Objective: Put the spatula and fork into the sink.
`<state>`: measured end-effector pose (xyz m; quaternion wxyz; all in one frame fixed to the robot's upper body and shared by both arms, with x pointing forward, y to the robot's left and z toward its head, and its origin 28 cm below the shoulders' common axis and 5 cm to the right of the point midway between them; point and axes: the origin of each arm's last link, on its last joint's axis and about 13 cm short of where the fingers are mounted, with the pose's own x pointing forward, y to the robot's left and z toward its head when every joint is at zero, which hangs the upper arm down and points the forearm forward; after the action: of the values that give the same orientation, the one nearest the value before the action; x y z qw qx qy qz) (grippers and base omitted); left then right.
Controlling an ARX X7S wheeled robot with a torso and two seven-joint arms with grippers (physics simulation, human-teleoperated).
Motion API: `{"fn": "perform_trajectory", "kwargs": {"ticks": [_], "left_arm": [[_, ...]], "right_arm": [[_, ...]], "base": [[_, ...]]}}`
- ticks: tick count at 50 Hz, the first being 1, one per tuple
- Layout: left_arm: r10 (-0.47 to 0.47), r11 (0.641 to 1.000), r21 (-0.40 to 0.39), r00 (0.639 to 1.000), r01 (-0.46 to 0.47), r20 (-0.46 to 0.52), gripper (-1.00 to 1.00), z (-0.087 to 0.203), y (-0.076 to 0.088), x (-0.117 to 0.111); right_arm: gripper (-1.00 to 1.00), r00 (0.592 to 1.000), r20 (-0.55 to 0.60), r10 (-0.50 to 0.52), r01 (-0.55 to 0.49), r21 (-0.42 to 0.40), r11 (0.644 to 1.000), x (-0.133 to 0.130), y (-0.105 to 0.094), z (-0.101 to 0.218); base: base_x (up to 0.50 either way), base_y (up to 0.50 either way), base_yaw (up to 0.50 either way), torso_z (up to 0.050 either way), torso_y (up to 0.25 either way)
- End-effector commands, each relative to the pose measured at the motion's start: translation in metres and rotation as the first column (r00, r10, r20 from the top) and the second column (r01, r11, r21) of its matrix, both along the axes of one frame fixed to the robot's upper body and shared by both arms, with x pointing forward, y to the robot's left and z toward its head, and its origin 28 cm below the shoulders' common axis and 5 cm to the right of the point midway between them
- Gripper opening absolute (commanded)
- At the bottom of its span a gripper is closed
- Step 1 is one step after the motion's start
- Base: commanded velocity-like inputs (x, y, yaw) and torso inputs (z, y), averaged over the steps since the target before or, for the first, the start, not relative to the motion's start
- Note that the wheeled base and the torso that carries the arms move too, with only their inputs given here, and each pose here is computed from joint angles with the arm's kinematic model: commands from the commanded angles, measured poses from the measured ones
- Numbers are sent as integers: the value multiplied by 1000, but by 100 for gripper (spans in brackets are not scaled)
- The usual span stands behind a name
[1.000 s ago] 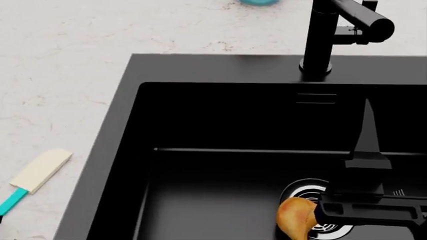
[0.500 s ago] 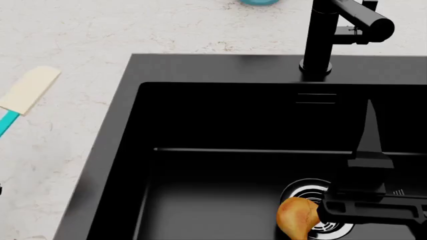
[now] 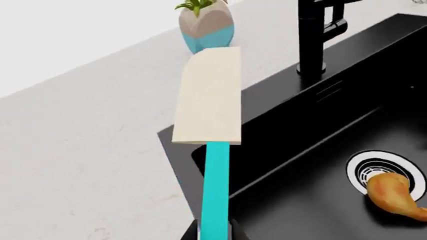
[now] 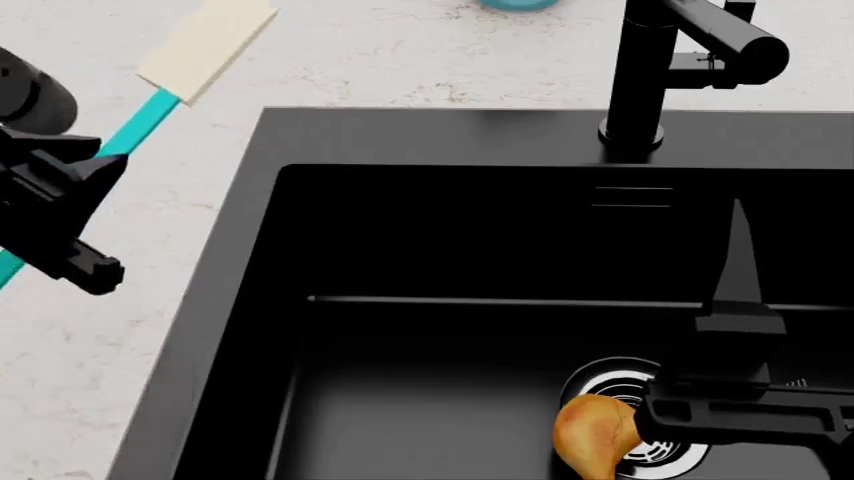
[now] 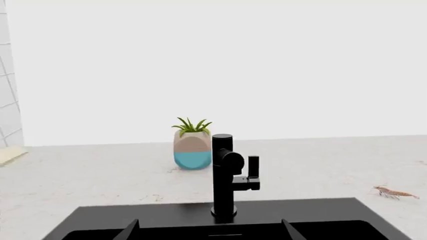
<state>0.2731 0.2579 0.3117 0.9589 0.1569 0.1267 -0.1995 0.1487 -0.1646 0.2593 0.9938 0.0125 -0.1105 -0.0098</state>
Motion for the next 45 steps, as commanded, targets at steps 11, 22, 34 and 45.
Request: {"fn": "perform_trajectory", "kwargs": {"ticks": [11, 22, 34, 45], "left_arm": [[-224, 962, -160, 975, 223, 11, -100, 6, -73, 28], [-270, 935, -252, 962, 249, -51, -100, -16, -106, 53], [-247, 948, -252, 950, 196, -191, -100, -46, -116, 58], [-287, 944, -239, 924, 228, -251, -100, -73, -132, 68]], "right_arm": [[100, 999, 43, 23, -23, -1, 1000, 4, -1, 1], [100, 999, 43, 32, -32, -3, 999, 5, 0, 0], [100, 999, 43, 31, -31, -2, 1000, 4, -1, -1], [100, 998, 44, 37, -37, 4, 999, 3, 0, -1]], "base": [[0, 0, 0, 0, 0], [0, 0, 0, 0, 0], [0, 0, 0, 0, 0], [0, 0, 0, 0, 0]]}}
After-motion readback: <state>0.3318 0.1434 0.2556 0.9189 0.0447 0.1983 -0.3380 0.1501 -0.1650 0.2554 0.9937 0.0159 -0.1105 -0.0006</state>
